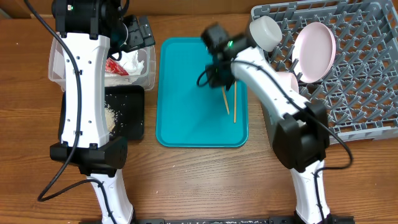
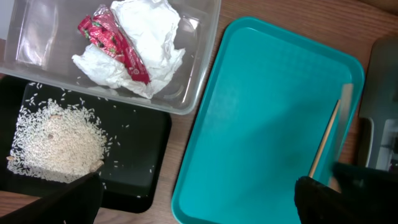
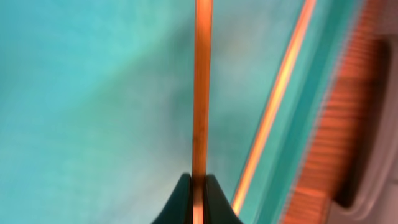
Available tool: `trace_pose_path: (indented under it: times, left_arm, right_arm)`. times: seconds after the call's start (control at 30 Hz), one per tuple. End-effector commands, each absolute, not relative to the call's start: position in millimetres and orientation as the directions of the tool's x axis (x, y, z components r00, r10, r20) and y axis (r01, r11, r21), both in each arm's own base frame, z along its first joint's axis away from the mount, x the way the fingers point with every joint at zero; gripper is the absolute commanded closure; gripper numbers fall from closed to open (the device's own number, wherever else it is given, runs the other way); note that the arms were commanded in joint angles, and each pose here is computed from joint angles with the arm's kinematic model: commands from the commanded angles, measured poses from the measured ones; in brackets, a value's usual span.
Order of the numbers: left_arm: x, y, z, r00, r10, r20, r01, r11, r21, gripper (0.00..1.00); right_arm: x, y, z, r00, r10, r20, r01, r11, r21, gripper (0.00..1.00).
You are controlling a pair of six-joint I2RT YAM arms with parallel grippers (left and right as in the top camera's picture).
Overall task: Sort waste into correct bins and load items into the dishwasher
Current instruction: 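Carry chopstick with right gripper and drop it into dish rack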
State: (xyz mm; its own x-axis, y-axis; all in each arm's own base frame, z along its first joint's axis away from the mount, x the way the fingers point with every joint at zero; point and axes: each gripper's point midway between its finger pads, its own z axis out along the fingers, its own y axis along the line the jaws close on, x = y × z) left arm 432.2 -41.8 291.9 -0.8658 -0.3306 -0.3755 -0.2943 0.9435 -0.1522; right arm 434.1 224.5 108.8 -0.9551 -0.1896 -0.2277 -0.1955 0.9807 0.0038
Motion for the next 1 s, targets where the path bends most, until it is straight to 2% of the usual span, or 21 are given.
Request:
trace_pose_path:
  times: [0.0,0.17,0.47,0.67,0.73,0.83,0.97]
  left_arm:
    - [429.9,-41.6,300.5,-0.852,-0.342,-0.397,-0.305,0.94,-0.155,0.0]
    - [429.9,-41.6,300.5,-0.852,-0.342,-0.397,-0.305,0.94,-0.155,0.0]
    - [429.9,-41.6,300.5,-0.852,-0.342,-0.397,-0.305,0.94,-0.155,0.0]
    - [429.9,-41.6,300.5,-0.852,-0.342,-0.397,-0.305,0.94,-0.155,0.0]
    - [429.9,-41.6,300.5,-0.852,-0.342,-0.397,-0.305,0.94,-0.155,0.0]
    - [429.9,-41.6,300.5,-0.852,-0.342,-0.397,-0.305,0.94,-0.155,0.0]
    - [429.9,-41.8,300.5,-0.852,-0.342,-0.397,-0.304,0.94,-0.155,0.0]
  right_arm:
    - [450.0,185.0,224.2,-0.898,-0.148,-0.414,-0.166,0.986,0.008,0.96]
    - [447.3,109.2,245.2,-0.915,-0.067,-0.398,-0.026,0.994,-0.107,0.96]
    - [442.5,7.8,208.7,-0.96,0.09,-0.265,0.136,0.978,-0.16,0.96]
    - [430.1,-27.0,174.8,-0.988,0.042,-0.148,0.072,0.977,-0.202,0.96]
    - [429.9,-30.9,172.6,-0.988,0.047,-0.145,0.076,0.976,-0.202,0.91]
    - [432.9,-31.7,173.3,-0.986,0.05,-0.158,0.082,0.976,-0.2,0.73]
    - [434.6,-30.8,173.4,-0.985,0.054,-0.166,0.086,0.977,-0.194,0.67]
